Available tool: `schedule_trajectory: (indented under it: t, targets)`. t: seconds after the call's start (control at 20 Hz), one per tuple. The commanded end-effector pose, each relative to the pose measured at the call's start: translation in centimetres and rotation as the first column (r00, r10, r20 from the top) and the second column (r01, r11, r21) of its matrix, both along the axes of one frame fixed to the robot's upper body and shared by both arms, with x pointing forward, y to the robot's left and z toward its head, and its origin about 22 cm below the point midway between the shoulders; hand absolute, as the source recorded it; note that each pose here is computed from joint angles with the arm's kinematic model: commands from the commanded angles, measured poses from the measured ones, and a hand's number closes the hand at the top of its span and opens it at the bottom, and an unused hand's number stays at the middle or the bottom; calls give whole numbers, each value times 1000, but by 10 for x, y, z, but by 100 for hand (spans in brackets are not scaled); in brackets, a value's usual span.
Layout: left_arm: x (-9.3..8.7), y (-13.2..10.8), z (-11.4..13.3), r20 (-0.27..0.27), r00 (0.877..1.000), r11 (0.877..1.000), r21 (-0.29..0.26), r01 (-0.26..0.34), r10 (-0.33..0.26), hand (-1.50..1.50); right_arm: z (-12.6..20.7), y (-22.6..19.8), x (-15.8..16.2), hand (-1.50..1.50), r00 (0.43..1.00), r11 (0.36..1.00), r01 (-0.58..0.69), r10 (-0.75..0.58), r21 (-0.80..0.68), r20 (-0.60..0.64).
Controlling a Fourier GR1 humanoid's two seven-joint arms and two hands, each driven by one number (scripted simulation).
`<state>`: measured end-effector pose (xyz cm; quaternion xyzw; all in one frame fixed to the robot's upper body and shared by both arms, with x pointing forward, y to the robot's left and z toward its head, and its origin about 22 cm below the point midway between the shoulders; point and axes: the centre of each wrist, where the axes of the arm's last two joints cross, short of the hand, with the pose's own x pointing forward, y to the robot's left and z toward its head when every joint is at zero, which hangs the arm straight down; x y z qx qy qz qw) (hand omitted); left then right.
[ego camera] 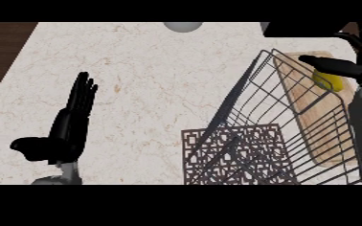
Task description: Pick the can from the placemat and place it in the basket
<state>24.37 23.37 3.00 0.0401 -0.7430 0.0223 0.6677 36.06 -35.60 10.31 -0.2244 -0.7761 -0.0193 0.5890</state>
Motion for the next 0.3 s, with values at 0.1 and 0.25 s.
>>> schedule_trajectory:
  t: [0.1,0.25]
  targets:
    - [-4,-5,-11,-2,1000,1000,-10,8,-8,0,-5,-65,-15,-150,996,994,-69,63,89,64]
    - [4,-7,18,8,1000,1000,-6,-5,5,0,-14,-87,-27,-150,992,989,-107,99,105,73]
